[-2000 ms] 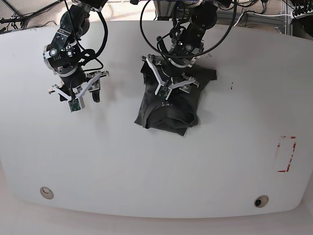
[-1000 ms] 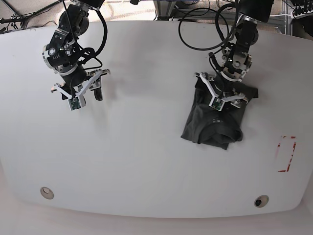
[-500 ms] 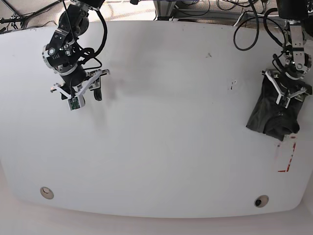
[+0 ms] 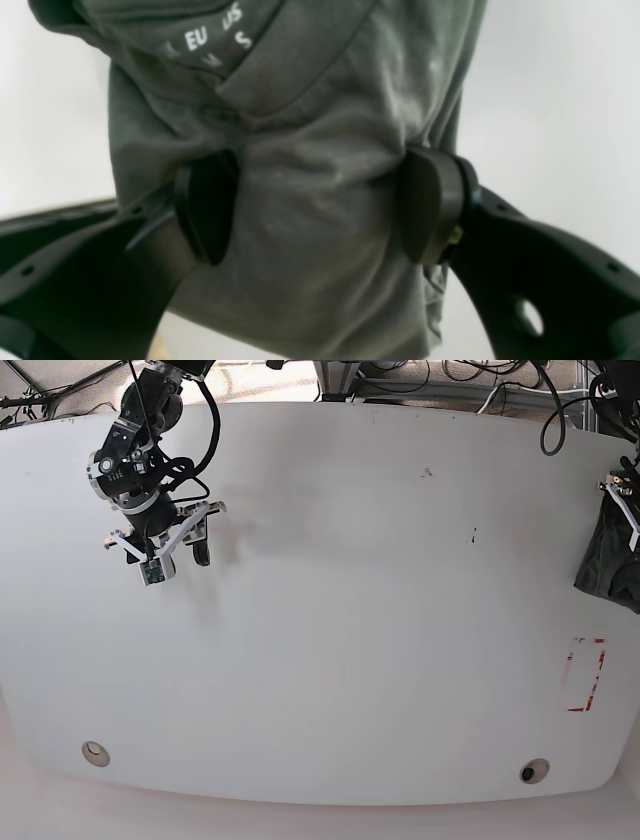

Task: Fold the T-shirt properly
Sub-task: 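Carry the folded shirt with the left gripper to the table's red-marked corner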

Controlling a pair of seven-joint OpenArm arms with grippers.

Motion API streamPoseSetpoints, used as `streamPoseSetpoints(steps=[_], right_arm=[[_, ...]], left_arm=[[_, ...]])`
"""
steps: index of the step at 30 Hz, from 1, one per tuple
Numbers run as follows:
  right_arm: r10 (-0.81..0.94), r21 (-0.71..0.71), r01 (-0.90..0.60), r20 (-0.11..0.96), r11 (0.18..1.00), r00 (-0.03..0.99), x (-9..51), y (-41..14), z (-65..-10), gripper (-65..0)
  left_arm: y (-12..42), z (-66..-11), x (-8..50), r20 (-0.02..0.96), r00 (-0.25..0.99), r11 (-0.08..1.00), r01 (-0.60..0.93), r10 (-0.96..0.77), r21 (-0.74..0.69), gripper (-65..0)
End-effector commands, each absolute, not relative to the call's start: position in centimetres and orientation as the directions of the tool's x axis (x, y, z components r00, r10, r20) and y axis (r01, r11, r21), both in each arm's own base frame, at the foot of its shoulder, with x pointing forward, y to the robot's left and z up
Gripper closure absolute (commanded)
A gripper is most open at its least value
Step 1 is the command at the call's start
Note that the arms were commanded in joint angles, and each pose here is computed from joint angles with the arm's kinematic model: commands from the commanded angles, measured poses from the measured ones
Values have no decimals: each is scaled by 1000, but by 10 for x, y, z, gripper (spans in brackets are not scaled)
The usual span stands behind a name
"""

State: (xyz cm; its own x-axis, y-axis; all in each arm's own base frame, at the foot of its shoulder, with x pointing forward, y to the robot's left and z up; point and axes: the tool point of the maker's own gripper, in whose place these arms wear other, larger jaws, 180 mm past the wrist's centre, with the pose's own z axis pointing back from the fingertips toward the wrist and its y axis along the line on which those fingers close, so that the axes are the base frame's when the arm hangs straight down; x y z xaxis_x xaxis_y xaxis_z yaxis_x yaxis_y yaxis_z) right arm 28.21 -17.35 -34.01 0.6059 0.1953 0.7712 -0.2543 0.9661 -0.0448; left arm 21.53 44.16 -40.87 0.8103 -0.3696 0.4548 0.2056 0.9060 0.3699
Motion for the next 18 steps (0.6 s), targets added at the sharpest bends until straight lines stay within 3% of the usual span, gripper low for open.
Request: streamPoseSetpoints(steps=[1,6,13,18], right_arm=[[196,-55,-259,807,964,557,290,-171,-325,-312],[175,-33,-256,813,966,555,291,-165,-326,-312],[185,-52,-254,825,966,534,290,-164,-315,-312],[193,-63,-254,828,965,527,288,-163,-311,-312]], left_arm=[[449,-428,172,257,879,879,291,-401,378,-458],[440,-419,181,288,862,872,289,-416,395,-458],[436,-375,199,227,834,804,354,-503,478,-458],[441,-301,238,258,781,709,307,-569,635,-458]])
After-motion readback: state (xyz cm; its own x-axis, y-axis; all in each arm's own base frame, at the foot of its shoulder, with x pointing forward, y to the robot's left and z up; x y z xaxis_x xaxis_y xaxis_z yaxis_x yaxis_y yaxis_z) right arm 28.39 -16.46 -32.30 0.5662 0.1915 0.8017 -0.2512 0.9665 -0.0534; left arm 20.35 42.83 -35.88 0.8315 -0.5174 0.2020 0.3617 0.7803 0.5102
